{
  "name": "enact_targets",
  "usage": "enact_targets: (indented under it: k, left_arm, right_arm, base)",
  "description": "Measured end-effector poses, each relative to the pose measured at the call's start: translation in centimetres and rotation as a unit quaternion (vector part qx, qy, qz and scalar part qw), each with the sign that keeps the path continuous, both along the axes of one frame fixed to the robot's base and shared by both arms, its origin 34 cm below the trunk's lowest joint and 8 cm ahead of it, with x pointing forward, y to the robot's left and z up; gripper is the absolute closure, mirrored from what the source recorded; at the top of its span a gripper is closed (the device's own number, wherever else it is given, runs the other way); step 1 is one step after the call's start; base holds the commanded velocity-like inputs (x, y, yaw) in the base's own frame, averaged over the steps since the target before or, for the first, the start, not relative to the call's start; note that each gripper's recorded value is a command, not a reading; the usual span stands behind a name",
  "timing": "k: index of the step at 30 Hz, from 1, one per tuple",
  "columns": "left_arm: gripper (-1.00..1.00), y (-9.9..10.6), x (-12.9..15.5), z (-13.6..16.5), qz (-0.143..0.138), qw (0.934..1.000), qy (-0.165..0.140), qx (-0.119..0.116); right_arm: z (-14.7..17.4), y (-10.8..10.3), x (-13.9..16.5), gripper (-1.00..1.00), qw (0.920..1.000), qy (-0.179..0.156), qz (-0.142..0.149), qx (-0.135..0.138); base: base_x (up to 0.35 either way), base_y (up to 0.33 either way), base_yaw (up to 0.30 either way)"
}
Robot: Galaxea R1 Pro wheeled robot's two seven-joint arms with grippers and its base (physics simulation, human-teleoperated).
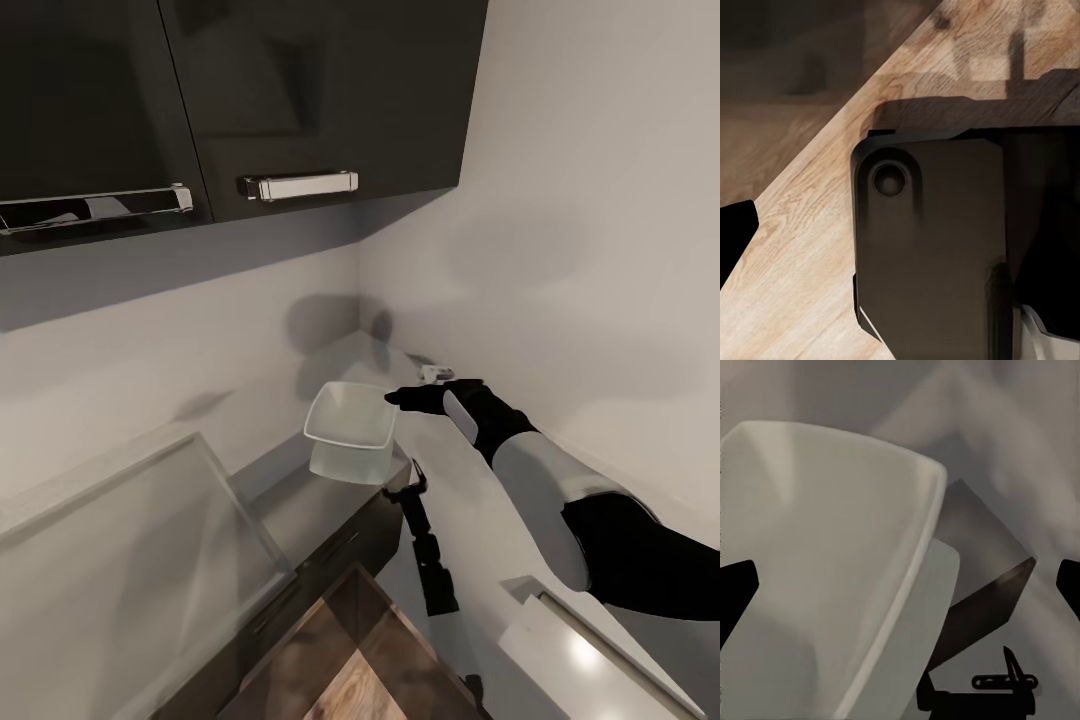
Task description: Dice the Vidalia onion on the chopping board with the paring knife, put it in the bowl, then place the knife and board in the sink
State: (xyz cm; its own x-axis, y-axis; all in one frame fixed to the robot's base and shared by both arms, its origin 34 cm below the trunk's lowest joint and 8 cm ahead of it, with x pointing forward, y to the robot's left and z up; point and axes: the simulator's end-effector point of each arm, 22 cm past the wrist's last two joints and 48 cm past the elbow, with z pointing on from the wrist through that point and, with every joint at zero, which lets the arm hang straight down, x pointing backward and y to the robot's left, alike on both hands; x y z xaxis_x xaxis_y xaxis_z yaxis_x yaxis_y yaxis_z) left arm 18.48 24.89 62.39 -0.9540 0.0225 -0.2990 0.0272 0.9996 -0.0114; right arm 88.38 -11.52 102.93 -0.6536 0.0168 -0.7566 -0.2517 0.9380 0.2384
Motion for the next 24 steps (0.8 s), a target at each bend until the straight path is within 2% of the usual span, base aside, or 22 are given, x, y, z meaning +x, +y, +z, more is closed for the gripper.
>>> enact_targets:
  k: [12,24]
  left_arm:
    - [-1.00,0.00,0.00,0.00,0.000,1.0000,0.000,0.000]
    - [-1.00,0.00,0.00,0.00,0.000,1.0000,0.000,0.000]
  right_arm:
    - [0.04,-0.30,-0.05,-1.00,1.0000,0.000,0.006,0.008]
    - [0.23,-0.55,-0.22,-1.00,0.9994,0.002,0.017,0.030]
  base:
    - [0.000,0.000,0.000]
    - [0.000,0.000,0.000]
